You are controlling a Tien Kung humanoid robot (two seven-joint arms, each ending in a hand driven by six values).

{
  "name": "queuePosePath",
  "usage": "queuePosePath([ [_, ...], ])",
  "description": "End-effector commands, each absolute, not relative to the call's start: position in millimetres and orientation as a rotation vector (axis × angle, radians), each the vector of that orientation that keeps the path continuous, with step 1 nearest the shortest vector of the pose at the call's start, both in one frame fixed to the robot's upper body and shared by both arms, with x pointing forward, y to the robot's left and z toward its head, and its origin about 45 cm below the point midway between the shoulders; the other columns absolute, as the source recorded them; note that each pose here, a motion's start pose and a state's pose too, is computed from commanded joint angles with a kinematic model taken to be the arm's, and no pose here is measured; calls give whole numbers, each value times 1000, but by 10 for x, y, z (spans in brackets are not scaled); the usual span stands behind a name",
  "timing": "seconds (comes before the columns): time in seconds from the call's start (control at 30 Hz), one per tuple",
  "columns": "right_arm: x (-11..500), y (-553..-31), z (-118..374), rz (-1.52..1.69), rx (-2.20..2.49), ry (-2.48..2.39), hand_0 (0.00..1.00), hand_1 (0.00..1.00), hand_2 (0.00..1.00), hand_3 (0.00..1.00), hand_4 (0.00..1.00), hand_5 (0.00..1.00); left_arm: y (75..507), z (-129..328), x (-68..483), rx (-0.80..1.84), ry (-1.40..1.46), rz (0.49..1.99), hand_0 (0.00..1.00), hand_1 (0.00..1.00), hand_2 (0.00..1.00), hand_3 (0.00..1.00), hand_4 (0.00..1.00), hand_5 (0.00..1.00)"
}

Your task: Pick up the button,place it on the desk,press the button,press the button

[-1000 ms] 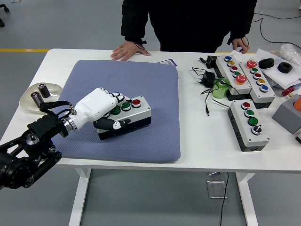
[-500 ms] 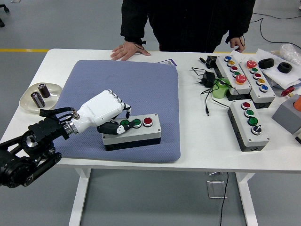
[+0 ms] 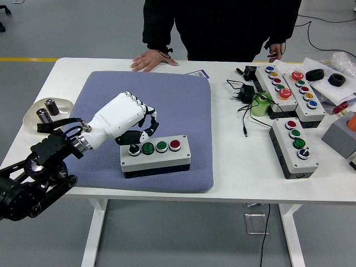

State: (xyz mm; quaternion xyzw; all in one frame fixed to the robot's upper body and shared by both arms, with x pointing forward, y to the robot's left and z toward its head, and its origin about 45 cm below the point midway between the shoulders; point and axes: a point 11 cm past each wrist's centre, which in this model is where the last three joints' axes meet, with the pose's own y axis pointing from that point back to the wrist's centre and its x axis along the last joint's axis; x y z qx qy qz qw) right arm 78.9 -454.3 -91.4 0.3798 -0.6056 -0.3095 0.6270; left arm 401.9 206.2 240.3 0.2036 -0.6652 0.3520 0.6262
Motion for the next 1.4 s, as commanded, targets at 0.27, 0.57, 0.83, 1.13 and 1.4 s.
queuePosePath([
  [0.27,788,-4543,-914,-710,871,-1388,749,696,708,580,182,131,2090,2513,4052,490,-1420,847,466,433,499,622,659,2],
  [0.57,795,-4542,-914,-711,872,-1389,748,696,708,580,182,130,2083,2480,4067,540,-1319,805,614,731,894,965,705,92],
  [0.83,796,-4544,-913,-710,872,-1389,747,695,708,580,182,130,2035,2430,4048,557,-1251,762,646,757,945,998,777,178],
  [1.13,778,-4545,-916,-713,869,-1387,748,695,709,581,183,130,2018,2413,4049,540,-1198,754,877,918,998,998,998,742],
  [1.4,756,-4545,-920,-715,866,-1383,748,696,709,581,182,128,2026,2448,4069,526,-1220,788,905,943,998,998,998,715],
])
